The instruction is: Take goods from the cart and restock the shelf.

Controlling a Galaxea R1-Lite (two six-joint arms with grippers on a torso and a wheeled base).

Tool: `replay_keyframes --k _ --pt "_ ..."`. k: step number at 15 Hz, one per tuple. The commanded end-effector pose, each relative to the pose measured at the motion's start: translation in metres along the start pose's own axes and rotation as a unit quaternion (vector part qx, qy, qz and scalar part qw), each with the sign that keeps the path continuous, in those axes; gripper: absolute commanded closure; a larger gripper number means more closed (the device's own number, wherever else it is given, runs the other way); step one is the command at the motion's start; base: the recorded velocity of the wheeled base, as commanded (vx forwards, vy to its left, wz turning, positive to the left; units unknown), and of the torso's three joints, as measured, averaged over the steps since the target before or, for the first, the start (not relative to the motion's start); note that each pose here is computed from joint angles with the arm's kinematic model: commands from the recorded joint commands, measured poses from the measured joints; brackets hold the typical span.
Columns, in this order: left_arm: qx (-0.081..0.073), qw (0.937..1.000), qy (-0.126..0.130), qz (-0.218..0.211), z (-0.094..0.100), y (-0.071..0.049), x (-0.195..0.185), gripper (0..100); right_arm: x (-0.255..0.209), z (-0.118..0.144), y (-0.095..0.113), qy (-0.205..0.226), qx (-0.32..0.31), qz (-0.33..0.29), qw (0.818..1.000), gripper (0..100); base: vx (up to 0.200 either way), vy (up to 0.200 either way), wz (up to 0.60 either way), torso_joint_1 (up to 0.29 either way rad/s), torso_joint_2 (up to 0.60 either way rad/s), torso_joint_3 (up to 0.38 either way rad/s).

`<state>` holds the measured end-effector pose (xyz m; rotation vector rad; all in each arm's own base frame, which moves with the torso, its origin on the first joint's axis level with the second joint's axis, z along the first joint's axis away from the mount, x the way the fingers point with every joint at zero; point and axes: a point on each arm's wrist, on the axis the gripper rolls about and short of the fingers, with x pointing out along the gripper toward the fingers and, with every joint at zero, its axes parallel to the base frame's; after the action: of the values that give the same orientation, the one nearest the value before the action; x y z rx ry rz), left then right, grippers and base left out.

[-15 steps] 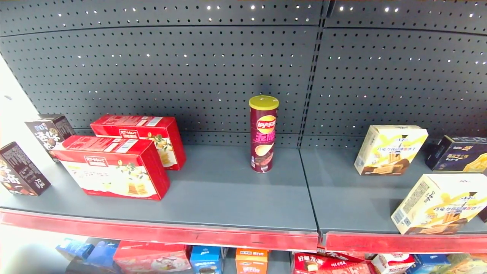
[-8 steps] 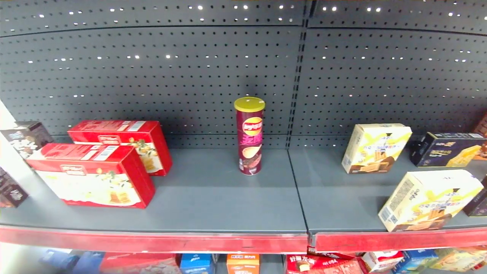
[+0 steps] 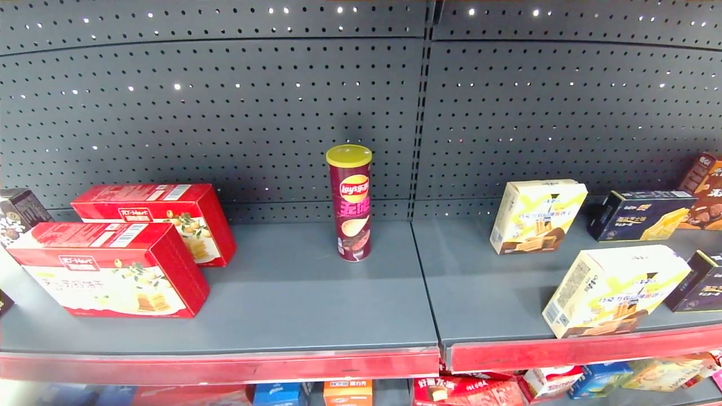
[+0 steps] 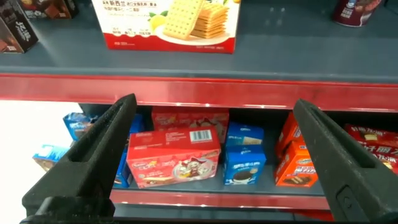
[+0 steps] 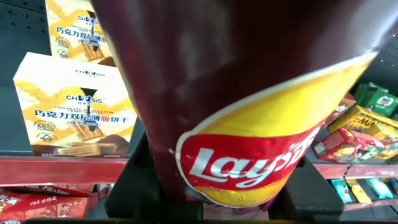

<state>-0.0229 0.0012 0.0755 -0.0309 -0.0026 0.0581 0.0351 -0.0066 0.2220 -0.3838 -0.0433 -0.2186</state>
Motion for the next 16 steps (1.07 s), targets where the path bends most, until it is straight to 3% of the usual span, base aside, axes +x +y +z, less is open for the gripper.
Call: replay_keyframes --k 1,9,12,14,15,16 --pt "0.0 1.0 0.0 0.001 0.0 0.0 0.0 0 -0.002 0.0 0.0 -0.003 0.0 -0.001 1.0 100 0.2 0.0 0.0 0.002 -0.01 0.002" --pt "-0.001 1.0 0.0 0.002 0.0 0.0 0.0 0 -0.005 0.001 -0.001 -0.01 0.0 -0.006 1.0 100 0.025 0.0 0.0 -0.001 0.0 0.0" --pt "0.001 1.0 0.001 -0.001 0.0 0.0 0.0 0 -0.008 0.016 -0.007 -0.035 0.005 -0.023 0.999 100 0.0 0.0 0.0 0.0 0.0 0.0" --pt "0.004 1.0 0.0 -0.003 0.0 0.0 0.0 0 -0.023 0.031 -0.016 -0.063 0.01 -0.071 0.995 100 0.0 0.0 0.0 0.0 0.0 0.0" --pt "0.034 0.9993 0.0 -0.013 0.0 -0.001 0.0 0 -0.028 0.038 -0.02 -0.076 0.011 -0.09 0.993 100 0.0 0.0 0.0 0.0 0.0 0.0" --pt "0.053 0.9981 -0.001 -0.031 0.001 -0.001 0.0 0 -0.031 0.047 -0.024 -0.086 0.013 -0.112 0.99 100 0.0 0.0 0.0 0.0 0.0 0.0"
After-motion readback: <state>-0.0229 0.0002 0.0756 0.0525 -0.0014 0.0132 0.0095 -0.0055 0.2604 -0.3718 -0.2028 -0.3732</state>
